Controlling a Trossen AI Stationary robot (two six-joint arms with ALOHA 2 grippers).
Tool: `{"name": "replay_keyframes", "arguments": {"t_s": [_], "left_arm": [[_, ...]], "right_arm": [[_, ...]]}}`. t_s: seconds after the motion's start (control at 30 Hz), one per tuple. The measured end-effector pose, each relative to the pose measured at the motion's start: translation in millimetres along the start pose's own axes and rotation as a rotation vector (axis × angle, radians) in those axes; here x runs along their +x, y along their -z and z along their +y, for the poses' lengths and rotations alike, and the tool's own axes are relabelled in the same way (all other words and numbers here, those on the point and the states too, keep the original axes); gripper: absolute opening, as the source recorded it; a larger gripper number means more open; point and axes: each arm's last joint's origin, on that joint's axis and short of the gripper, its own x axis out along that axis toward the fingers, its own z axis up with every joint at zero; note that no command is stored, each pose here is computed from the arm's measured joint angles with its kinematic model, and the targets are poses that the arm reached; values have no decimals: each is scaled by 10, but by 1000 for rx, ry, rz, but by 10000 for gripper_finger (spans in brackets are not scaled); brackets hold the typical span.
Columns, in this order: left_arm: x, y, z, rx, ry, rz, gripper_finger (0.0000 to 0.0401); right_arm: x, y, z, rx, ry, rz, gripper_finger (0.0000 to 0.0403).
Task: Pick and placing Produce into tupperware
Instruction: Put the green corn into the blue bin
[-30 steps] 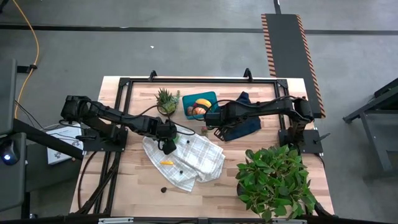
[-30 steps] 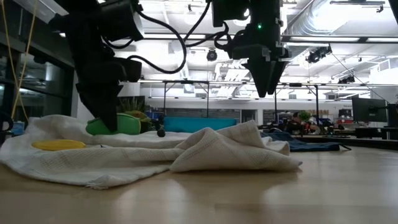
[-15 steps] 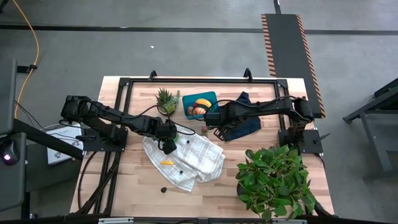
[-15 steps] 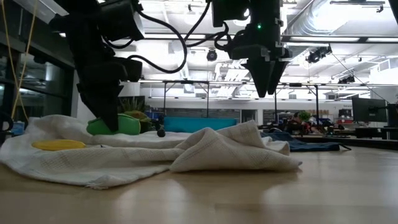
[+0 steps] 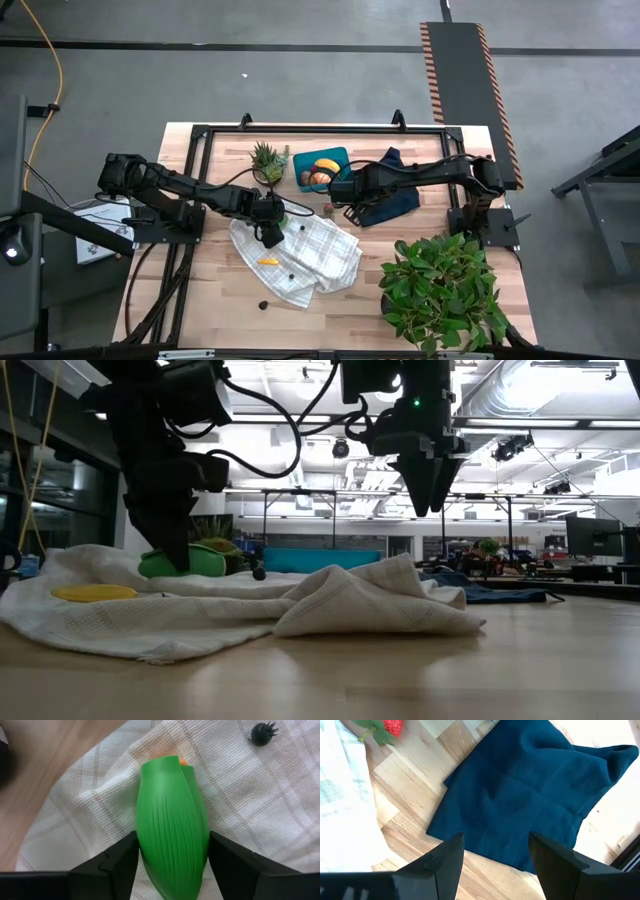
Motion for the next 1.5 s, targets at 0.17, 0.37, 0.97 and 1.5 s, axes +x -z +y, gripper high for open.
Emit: {"name": "replay_keyframes", "arguments": {"t_s": [0.17, 0.37, 0.97, 1.5], "left_arm": [[1, -9, -12, -10, 22, -3, 202], [-42, -69, -52, -19, 58, -13, 188], [-600, -615, -297, 64, 138, -204, 200], [-1322, -1003, -391, 166, 112, -364, 202]], "right_arm": [[0, 3, -1, -1, 2, 2, 213], [-56, 17, -34, 12, -7, -10, 213], [-759, 238, -517, 182, -107, -278, 213], [-1355, 662, -993, 165, -270, -508, 213]]}}
